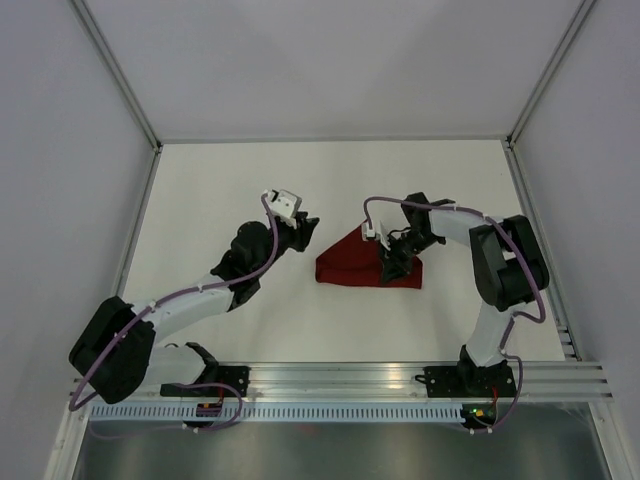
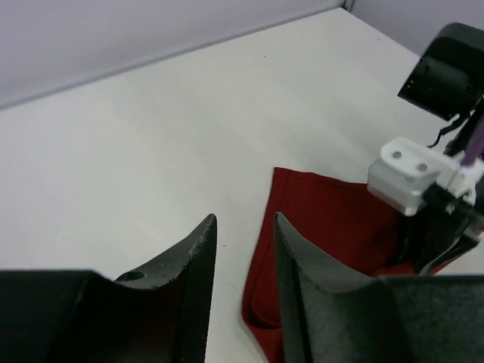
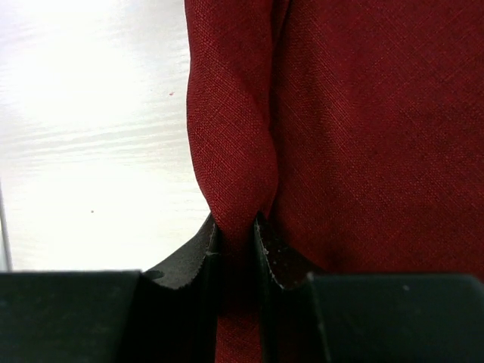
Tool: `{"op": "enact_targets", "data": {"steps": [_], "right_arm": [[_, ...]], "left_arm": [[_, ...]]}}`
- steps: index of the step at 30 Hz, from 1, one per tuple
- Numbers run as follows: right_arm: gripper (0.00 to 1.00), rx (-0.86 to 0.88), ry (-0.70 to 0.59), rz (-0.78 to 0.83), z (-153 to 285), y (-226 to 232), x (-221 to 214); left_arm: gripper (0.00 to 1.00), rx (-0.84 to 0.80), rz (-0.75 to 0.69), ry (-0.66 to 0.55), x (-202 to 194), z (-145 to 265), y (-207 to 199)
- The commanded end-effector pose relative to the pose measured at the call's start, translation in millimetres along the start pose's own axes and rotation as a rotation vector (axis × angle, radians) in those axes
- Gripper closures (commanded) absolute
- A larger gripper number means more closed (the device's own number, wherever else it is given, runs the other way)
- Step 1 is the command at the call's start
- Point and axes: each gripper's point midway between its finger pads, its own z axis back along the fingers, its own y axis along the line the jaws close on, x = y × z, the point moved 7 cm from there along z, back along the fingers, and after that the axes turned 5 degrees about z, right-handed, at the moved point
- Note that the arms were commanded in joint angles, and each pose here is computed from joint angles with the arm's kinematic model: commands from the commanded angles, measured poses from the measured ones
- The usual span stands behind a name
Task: Fold the napkin, place the utensils inside, and roll it up
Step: Roll the napkin with the utensil
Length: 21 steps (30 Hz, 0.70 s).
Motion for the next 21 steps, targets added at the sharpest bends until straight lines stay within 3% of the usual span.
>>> {"op": "enact_targets", "data": {"steps": [1, 4, 10, 14, 21], "right_arm": [[0.91, 0.205, -0.034, -0.076, -2, 8, -16], [0.91, 0.286, -0.041, -0.149, -1, -1, -21], [0.90, 0.333, -0.066, -0.214, -1, -18, -23], [0.90, 0.343, -0.053, -0.242, -3, -24, -26], [0.90, 0.340, -0.030, -0.264, -5, -25, -31]], "left_arm": [[0.59, 0.017, -0.270, -0.164, 25, 5, -11], [0.58, -0.042, -0.466, -0.139, 15, 5, -33], [0.53, -0.271, -0.695, 0.015, -33, -1, -79], [0.52, -0.426, -0.801, 0.153, -79, 0, -108], [0.50, -0.538, -0.843, 0.204, -116, -8, -132]]}}
